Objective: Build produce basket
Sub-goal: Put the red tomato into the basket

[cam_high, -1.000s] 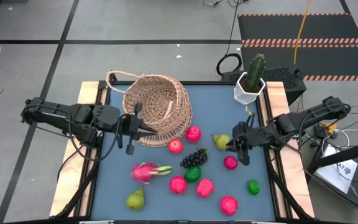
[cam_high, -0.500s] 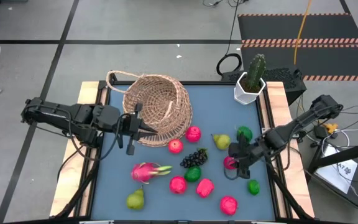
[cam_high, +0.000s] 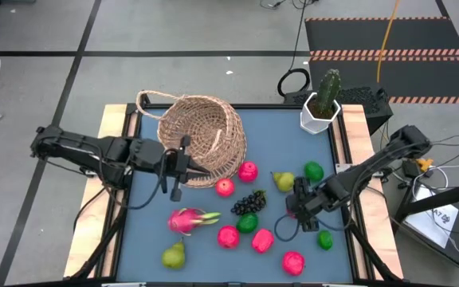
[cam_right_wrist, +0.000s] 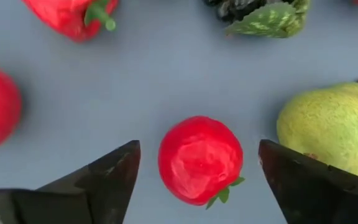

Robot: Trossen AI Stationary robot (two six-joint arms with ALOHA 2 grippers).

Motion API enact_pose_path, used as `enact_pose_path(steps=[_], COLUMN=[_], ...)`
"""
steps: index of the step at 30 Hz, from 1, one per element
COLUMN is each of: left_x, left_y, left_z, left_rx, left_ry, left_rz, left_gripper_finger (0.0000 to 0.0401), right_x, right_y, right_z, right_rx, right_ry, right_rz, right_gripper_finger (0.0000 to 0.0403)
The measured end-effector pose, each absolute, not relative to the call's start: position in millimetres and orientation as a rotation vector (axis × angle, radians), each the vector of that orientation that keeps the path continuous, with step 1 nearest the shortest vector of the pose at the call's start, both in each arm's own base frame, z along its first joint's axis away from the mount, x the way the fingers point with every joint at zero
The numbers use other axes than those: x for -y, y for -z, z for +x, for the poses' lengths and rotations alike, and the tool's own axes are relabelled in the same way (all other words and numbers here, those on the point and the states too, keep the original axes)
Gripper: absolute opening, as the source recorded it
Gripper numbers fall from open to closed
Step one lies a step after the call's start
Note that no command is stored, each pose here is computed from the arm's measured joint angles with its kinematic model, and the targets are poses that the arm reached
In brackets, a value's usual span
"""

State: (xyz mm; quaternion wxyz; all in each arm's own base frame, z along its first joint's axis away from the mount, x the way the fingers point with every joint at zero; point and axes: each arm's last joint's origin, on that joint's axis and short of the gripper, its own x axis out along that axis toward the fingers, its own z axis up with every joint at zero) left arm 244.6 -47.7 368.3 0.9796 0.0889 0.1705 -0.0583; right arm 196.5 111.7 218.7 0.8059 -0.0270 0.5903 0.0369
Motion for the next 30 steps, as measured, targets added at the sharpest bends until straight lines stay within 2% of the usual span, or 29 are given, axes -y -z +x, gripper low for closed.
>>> enact_pose_path(steps=[8,23,30], left_x=[47.6,47.5,47.5], left_y=[-368.4,-368.3,-368.3], left_z=[244.8,244.8,244.8], left_rx=[-0.341,-0.342,-0.342], left_ry=[0.117,0.117,0.117], left_rz=[0.18,0.18,0.18], left_gripper_finger=[0.0031,0.0031,0.0031], right_x=[-114.3,-112.0,-109.2], right_y=[-209.4,-193.0,-171.7], right_z=[200.1,206.4,201.0], right_rx=[-1.318,-1.421,-1.486], right_ry=[-0.114,-0.119,-0.125], right_rz=[-0.099,-0.149,-0.15], right_gripper_finger=[0.0353,0.0354,0.0354])
